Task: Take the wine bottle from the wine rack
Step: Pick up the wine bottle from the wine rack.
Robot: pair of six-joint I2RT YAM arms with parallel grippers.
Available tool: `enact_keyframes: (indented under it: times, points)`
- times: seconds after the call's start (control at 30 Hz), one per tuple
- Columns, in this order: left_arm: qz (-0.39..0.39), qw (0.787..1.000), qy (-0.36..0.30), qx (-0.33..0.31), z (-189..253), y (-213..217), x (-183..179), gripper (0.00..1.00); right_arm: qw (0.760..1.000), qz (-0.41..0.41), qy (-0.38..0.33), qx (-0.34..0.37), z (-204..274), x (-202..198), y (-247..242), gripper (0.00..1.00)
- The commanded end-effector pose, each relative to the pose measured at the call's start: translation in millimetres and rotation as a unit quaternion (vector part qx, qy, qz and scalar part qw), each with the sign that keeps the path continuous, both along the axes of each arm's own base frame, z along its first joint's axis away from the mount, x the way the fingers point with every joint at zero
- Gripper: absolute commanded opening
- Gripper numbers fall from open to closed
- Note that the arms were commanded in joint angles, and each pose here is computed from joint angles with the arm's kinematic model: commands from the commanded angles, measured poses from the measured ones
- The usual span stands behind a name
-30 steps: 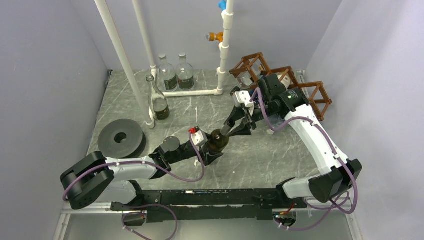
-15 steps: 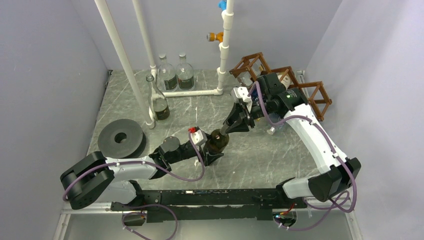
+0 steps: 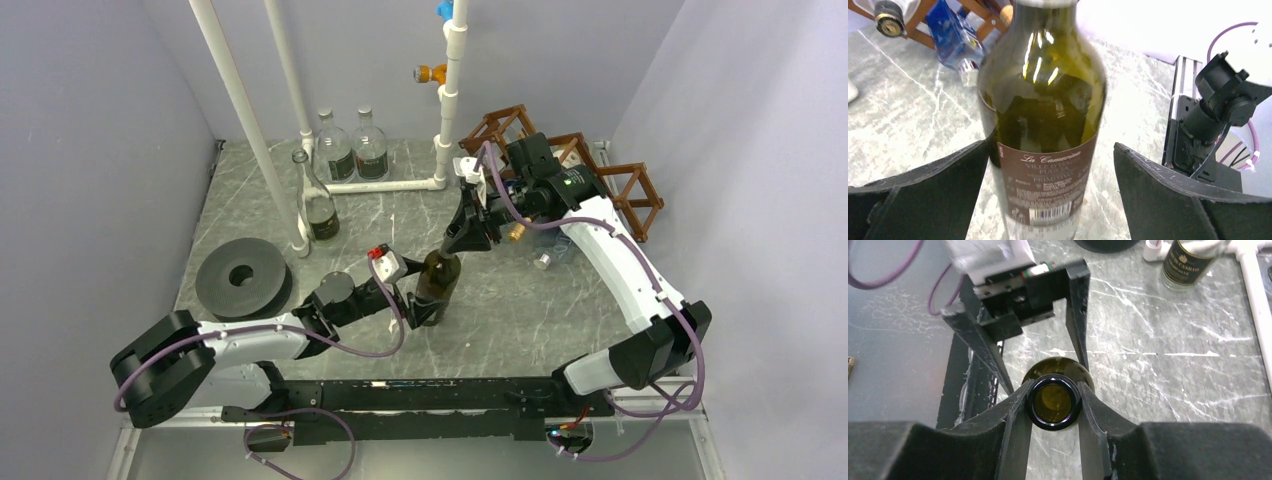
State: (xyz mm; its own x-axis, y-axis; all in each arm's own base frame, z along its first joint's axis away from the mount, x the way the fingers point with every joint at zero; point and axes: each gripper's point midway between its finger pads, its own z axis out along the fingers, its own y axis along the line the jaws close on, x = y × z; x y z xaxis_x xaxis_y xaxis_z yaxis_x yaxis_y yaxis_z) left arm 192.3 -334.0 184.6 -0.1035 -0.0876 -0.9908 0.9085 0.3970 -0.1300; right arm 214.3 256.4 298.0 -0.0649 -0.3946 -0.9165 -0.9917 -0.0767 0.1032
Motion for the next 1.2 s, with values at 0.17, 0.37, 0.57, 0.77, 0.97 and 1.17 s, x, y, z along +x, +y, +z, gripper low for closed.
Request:
enact_keyframes:
  times: [0.17,0.37,0.57,0.77,0.97,1.17]
  points:
    - [0.045,0.997,-0.01,-0.058,61,14,13,0.99,0.997,-0.044,-0.063,0.011,26,24,1,0.0]
    - [0.058,0.998,0.01,-0.032,72,14,21,0.99,0.994,-0.084,-0.064,0.005,24,33,-2,0.0]
    - [0.057,0.997,-0.036,-0.044,83,8,28,0.99,0.992,-0.116,-0.053,0.01,21,40,-2,0.0]
    - [0.055,0.994,-0.057,-0.069,93,-7,39,0.99,0.991,-0.127,-0.039,0.018,18,41,-2,0.0]
    - [0.085,0.992,-0.039,-0.085,100,-21,63,0.94,0.991,-0.129,-0.037,0.02,15,40,-3,0.0]
    - [0.097,0.99,-0.019,-0.096,100,-32,76,0.84,0.991,-0.131,-0.037,0.021,13,39,-3,0.0]
